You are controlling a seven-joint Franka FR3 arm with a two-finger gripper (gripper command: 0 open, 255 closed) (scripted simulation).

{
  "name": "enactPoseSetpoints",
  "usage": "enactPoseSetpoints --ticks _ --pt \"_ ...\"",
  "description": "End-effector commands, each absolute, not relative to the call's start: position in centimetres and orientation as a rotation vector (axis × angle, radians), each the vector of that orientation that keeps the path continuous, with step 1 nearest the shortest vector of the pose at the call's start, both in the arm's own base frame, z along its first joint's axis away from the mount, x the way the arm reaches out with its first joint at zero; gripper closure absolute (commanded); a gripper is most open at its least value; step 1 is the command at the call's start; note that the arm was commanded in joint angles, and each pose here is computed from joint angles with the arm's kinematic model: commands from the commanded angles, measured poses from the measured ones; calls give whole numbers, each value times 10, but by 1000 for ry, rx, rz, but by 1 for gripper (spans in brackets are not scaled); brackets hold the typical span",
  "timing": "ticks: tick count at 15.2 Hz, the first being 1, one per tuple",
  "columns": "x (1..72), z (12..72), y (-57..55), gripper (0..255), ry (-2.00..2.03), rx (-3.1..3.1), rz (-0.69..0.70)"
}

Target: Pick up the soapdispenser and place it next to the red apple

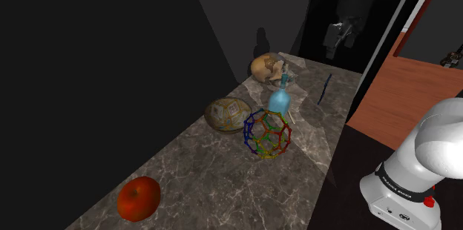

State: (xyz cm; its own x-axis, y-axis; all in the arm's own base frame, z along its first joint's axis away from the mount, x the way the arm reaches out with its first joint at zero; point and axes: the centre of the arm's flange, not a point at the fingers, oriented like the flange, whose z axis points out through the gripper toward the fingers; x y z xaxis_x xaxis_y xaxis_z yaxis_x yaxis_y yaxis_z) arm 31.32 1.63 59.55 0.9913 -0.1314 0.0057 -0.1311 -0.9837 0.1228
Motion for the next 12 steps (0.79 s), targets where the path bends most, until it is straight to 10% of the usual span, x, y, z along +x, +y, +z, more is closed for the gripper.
enactPoseSetpoints --ticks 1,12 --pt "313 596 16 0 -199 3012 -4" --pt "439 504 -40 0 -144 3132 -213"
